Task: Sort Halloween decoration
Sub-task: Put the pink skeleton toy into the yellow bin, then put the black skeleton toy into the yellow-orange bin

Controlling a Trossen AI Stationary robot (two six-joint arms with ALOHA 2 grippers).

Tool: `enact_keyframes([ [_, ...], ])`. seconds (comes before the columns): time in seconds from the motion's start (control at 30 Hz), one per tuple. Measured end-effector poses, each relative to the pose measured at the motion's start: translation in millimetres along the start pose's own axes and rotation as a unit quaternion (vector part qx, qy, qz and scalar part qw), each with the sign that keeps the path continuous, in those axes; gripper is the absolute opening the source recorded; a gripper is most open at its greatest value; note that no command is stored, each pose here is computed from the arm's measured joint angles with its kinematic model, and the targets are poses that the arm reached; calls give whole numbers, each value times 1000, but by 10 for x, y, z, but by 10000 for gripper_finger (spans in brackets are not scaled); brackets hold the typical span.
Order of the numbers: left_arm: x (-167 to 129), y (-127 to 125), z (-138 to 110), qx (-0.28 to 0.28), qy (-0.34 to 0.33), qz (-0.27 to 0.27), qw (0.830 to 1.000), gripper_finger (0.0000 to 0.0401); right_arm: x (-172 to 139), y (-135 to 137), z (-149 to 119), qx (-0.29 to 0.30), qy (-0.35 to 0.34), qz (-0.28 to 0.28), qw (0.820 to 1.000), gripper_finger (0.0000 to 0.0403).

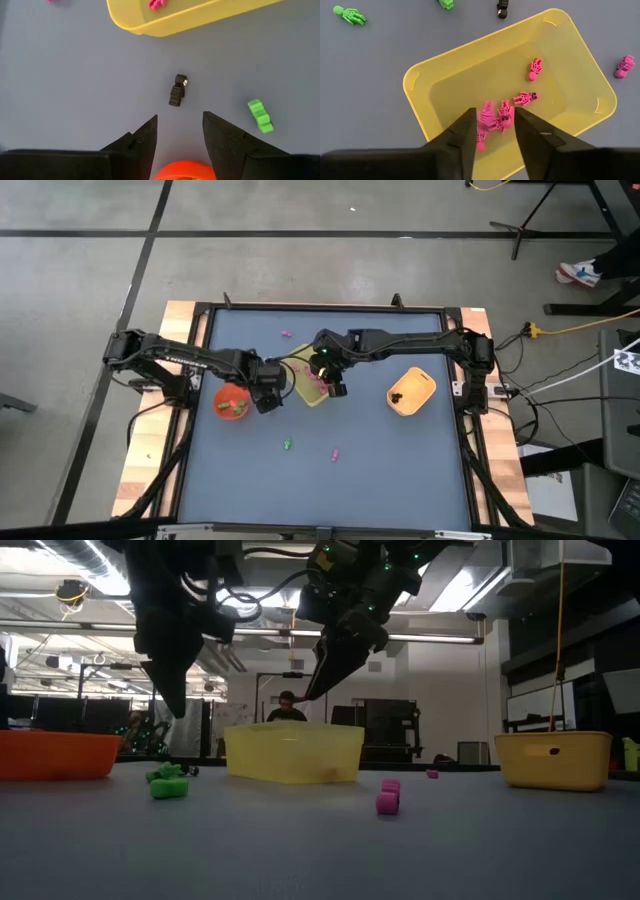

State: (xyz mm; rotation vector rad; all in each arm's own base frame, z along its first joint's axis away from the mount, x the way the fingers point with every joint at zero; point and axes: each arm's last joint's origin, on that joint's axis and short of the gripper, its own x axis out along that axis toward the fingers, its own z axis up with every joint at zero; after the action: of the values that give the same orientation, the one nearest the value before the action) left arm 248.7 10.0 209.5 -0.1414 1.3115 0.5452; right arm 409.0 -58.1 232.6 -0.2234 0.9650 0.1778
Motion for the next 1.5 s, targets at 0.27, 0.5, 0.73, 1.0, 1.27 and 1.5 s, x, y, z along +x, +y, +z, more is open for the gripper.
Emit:
enact_keyframes([
  [0.27, 60, 165, 61, 21, 24, -34, 999, 141, -1, 1, -2, 0, 1, 1, 1000, 165],
  [0.5, 154, 254, 71, 34, 19, -41, 998, 141, -1, 0, -2, 0, 1, 1, 1000, 166],
  [0.73, 491, 284, -83, 11, 6, -69, 998, 141, -1, -1, -2, 0, 1, 1, 1000, 166],
  [1.0, 656, 337, -177, 2, 2, -85, 996, 141, -2, -1, 0, 0, 0, 1, 1000, 166],
  [1.27, 785, 356, -248, 0, -17, -110, 994, 141, -2, 0, 0, -1, 0, 2, 1000, 166],
  [1.5, 827, 352, -294, 0, -22, -112, 993, 138, -3, 0, 1, -1, -1, 2, 1000, 166],
])
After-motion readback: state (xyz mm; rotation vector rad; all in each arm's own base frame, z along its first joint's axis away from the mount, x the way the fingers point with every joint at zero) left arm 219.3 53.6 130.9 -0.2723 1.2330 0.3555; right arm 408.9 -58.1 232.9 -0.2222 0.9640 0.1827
